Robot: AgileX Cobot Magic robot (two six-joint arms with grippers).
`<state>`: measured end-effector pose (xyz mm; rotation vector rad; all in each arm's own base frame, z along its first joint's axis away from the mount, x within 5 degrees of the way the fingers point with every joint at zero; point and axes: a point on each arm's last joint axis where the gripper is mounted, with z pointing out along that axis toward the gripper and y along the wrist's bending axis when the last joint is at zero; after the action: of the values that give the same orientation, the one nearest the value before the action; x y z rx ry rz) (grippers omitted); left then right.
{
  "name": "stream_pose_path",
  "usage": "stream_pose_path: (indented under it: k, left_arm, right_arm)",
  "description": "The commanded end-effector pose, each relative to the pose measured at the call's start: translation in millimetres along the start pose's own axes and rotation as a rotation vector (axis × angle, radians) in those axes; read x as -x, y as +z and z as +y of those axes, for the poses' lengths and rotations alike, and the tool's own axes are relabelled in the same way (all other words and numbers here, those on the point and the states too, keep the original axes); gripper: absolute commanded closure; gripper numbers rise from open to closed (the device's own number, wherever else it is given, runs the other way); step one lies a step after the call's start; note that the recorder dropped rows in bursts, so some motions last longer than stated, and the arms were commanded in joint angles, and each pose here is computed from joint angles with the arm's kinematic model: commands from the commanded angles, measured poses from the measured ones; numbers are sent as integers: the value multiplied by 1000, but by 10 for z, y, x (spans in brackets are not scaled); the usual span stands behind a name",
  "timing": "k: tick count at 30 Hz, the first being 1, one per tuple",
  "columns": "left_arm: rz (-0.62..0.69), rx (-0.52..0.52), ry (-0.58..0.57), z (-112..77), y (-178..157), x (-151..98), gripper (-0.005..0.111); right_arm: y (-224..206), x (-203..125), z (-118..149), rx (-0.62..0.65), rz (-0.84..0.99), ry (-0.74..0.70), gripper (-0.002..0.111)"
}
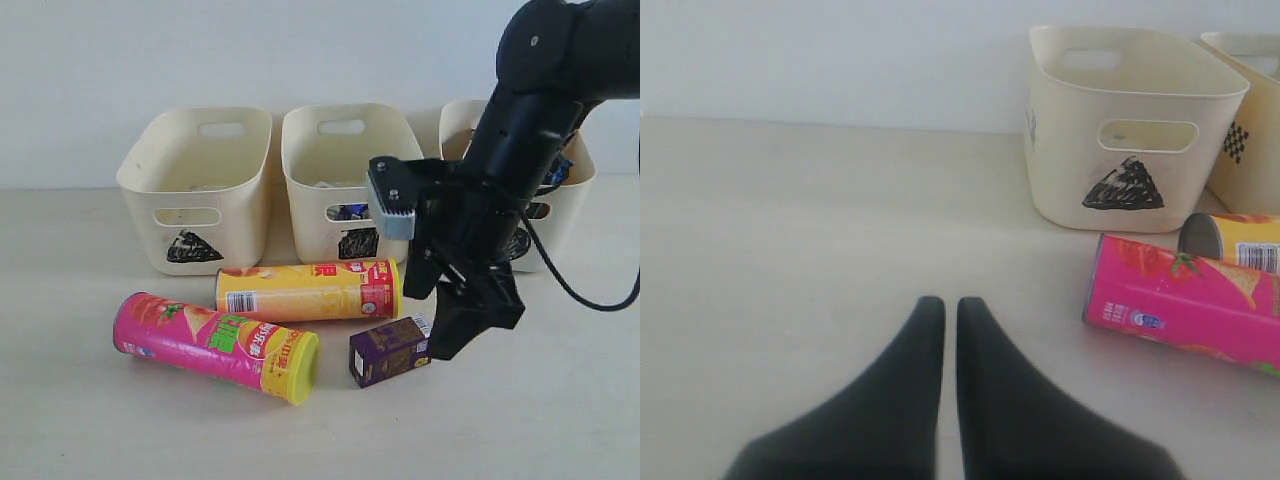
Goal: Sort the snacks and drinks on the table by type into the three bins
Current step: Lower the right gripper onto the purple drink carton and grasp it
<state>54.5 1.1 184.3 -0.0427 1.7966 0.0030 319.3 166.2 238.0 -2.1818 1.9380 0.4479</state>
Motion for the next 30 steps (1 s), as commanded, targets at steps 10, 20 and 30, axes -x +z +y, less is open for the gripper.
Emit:
stream_pose_path:
  k: [10,20,30]
  left_arm:
    - [-7,2,10,1,-5,12,103]
    - [-7,2,10,1,-5,12,103]
    - [-7,2,10,1,-5,12,103]
  right_arm:
    - [422,206,-39,-53,29,-280,42]
    - [668,131,-204,-97,65,-328,42]
    - [720,105,-231,-98,82,-345,42]
